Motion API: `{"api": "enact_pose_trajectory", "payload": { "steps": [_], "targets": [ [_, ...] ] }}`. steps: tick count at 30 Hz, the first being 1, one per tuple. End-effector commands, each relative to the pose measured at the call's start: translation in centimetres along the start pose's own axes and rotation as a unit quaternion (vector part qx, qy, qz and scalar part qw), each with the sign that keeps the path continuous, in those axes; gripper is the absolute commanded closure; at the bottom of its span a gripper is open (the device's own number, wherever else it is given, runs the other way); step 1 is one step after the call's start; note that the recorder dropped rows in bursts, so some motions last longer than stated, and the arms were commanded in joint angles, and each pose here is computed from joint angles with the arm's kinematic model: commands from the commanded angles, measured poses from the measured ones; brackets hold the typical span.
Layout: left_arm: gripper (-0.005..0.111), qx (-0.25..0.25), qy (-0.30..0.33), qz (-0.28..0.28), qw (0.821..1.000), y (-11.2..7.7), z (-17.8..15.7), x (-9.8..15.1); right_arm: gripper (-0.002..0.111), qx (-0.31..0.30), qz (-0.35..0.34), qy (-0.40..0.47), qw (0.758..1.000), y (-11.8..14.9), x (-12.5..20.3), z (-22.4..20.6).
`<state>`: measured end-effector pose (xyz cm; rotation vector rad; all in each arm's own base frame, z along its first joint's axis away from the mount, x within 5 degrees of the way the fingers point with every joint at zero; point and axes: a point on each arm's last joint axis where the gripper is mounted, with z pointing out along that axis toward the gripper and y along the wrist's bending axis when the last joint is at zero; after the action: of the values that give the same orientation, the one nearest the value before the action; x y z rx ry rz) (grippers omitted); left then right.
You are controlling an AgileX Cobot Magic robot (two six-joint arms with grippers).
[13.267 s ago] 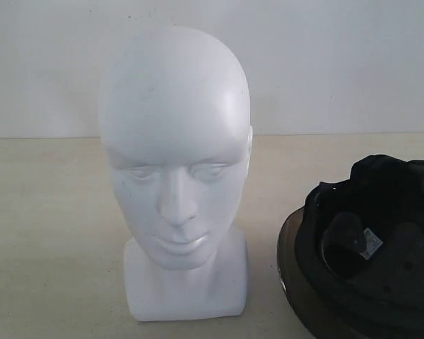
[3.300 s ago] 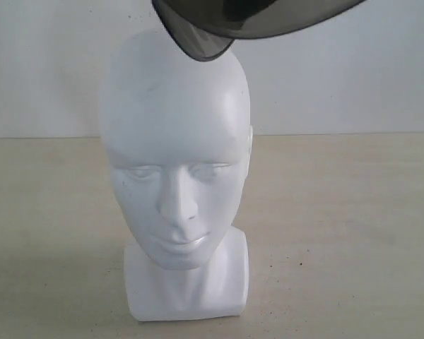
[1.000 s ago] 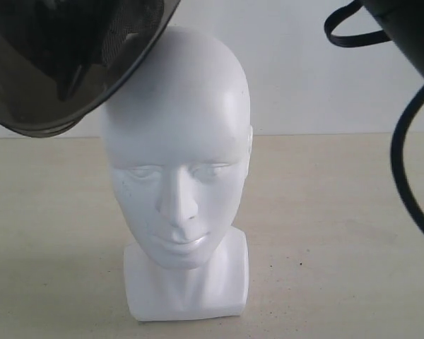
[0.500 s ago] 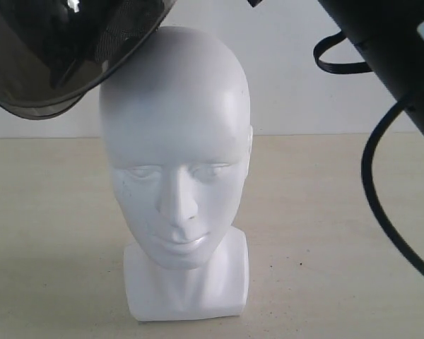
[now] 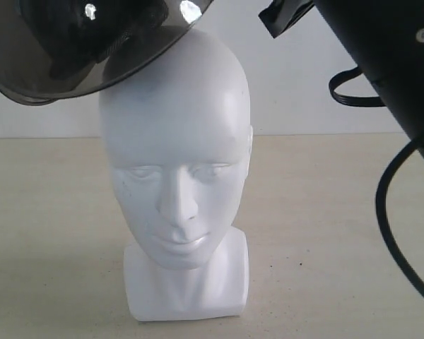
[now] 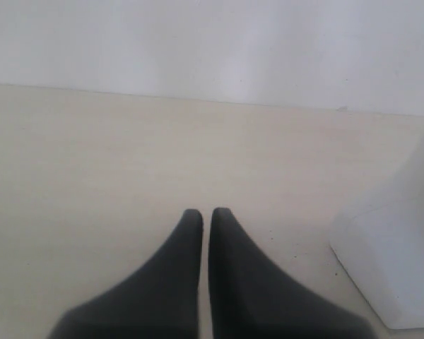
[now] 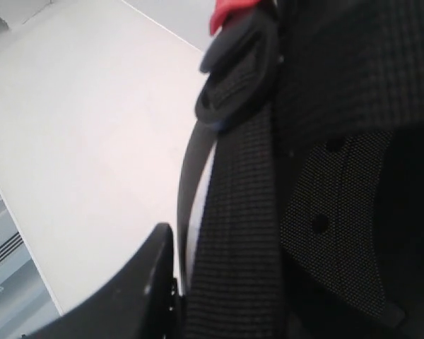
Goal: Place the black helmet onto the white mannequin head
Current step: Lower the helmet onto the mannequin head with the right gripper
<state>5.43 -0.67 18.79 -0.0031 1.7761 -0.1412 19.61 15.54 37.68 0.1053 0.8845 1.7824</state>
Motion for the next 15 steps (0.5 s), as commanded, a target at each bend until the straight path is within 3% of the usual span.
{"api": "enact_pose_trajectory", "payload": {
  "steps": [1, 8, 15],
  "targets": [
    [0.102, -0.001, -0.001, -0.004, 1.000, 0.0, 0.0, 0.1, 0.108, 0.034, -0.022, 0.008, 0.999, -0.7, 0.0, -0.4],
    [0.102, -0.001, -0.001, -0.004, 1.000, 0.0, 0.0, 0.1, 0.108, 0.062, -0.016, 0.022, 0.998, -2.8, 0.8, -0.4],
    [0.102, -0.001, -0.001, -0.004, 1.000, 0.0, 0.0, 0.1, 0.108, 0.065, -0.039, 0.019, 0.997, -2.9, 0.8, -0.4]
  ]
}}
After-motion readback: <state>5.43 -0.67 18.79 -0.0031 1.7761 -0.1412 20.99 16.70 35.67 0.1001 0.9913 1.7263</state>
